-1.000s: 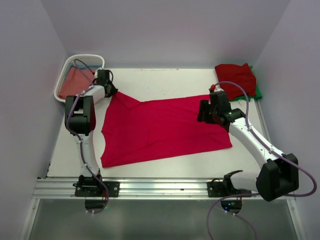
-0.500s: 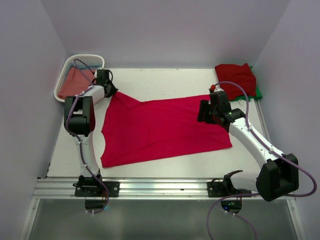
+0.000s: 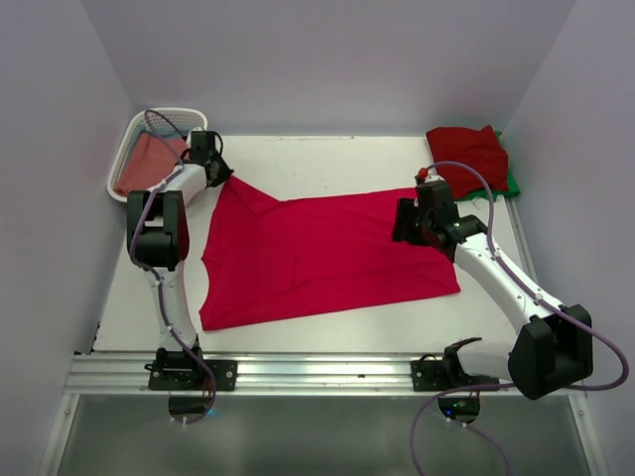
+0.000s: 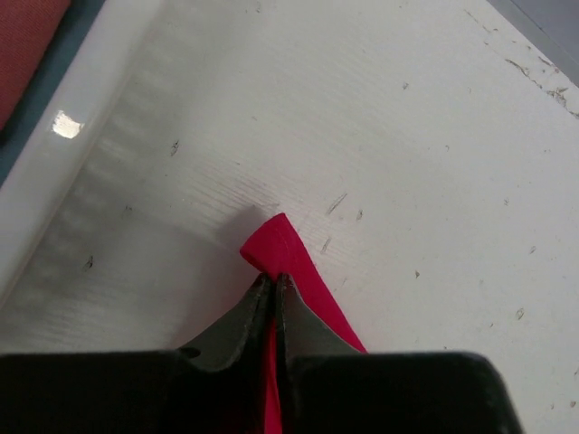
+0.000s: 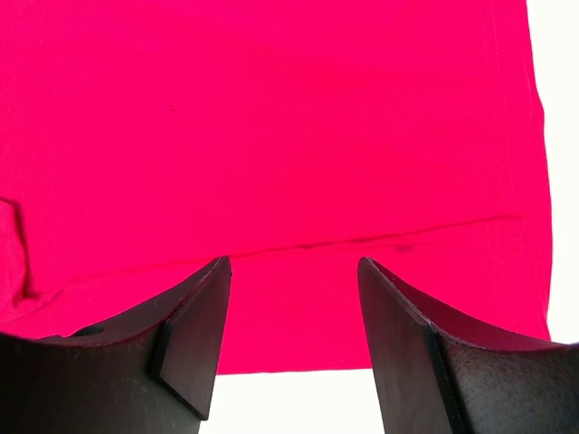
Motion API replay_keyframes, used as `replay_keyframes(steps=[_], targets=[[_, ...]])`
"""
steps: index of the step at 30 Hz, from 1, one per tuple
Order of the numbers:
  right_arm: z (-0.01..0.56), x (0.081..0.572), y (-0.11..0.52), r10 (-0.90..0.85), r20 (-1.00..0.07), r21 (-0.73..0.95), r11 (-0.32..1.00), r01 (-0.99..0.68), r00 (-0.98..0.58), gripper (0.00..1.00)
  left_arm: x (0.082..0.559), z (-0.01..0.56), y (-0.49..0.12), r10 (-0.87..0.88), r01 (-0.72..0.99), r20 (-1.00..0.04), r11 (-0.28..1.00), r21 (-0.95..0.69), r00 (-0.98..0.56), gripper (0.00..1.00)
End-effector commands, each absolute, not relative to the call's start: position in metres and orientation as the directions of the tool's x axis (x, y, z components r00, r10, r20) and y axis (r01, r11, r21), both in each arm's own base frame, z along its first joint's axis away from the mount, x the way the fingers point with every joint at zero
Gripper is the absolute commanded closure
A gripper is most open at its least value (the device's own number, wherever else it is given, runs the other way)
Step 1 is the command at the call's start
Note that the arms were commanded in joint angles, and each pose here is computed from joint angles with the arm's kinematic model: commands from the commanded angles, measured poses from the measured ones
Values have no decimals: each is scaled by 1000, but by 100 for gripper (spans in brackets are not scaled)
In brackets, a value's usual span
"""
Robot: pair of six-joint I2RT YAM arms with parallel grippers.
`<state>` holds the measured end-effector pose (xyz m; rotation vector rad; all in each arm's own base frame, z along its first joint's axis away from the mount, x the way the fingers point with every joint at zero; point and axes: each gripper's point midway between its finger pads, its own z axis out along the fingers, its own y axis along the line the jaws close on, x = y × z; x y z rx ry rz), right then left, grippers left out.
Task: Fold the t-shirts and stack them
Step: Grab one side of the 2/3 rectangular tshirt with both arms
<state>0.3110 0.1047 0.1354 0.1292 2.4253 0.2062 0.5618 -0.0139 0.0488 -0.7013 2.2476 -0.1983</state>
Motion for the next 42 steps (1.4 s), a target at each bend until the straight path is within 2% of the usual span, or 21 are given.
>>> replay_keyframes(steps=[1, 5, 7, 11, 19, 28, 42], targets=[[148, 311, 102, 152, -664, 189, 982, 33, -732, 38, 574, 70, -9, -529, -404, -661, 845, -352, -531, 92], [148, 312, 100, 153, -666, 184, 982, 38, -730, 38, 575, 64, -9, -528, -404, -654, 846, -348, -542, 92], [148, 312, 100, 152, -664, 184, 982, 37, -732, 38, 577, 63, -9, -526, -404, -652, 847, -344, -546, 84], [148, 311, 101, 150, -665, 183, 982, 35, -731, 38, 577, 59, -9, -526, -408, -649, 847, -340, -551, 80], [147, 311, 99, 149, -663, 178, 983, 39, -733, 38, 575, 50, -8, -527, -419, -638, 846, -330, -562, 84], [146, 311, 99, 148, -661, 177, 983, 39, -735, 38, 563, 30, 23, -566, -536, -619, 803, -263, -544, 74], [149, 311, 97, 153, -665, 179, 983, 42, -731, 39, 571, 9, 16, -578, -486, -593, 810, -329, -561, 75]])
